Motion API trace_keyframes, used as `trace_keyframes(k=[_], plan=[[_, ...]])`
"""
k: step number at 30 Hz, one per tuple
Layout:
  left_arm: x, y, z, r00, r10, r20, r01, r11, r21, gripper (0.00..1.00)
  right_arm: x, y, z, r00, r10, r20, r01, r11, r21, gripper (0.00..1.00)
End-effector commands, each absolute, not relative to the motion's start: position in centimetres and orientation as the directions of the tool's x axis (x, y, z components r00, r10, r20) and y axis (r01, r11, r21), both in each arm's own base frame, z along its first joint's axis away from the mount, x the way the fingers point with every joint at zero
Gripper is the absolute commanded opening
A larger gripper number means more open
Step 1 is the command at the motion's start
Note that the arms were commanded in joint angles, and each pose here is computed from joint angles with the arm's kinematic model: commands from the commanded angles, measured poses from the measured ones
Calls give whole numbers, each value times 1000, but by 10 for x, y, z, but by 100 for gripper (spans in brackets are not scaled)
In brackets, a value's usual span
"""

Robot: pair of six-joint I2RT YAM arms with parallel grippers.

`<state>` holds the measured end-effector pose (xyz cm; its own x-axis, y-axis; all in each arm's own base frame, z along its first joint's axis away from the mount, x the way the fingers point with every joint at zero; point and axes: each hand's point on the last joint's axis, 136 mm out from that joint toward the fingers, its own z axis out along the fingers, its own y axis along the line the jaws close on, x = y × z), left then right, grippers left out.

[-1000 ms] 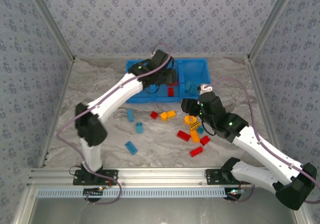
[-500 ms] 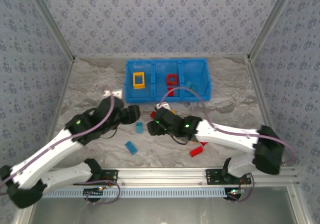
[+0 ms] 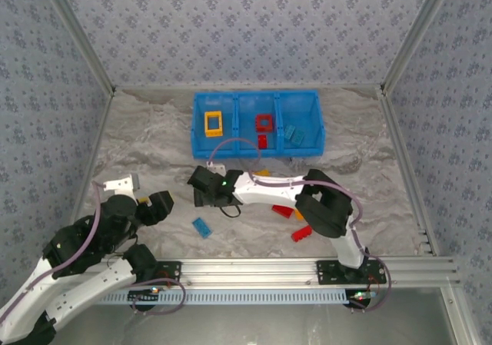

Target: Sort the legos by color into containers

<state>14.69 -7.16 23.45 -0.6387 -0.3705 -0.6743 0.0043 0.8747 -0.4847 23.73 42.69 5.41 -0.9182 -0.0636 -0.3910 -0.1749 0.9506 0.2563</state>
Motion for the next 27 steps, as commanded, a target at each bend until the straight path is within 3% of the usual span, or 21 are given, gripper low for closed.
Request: trace_keyframes(k=[1,12,18,27], plan=[[146,-70,232,-646,-356,-675,2,884,-468,80,242,420,42,-937,-29,-349,-109,971,213,74],[148,-87,241,-657,-335,-675,64,867,-493,80,255,416,41,-929,-38,-367,-106,980,168,33],[167,-151,271,-709,-234,-665,213,828,-519,81,261,378,106,-867,-10,-498,-104,982,161,29],[217,-274,329,-657,-137,-741,405,765,-501,81,305,229,186,-797,97,-597,26,992,126,30]])
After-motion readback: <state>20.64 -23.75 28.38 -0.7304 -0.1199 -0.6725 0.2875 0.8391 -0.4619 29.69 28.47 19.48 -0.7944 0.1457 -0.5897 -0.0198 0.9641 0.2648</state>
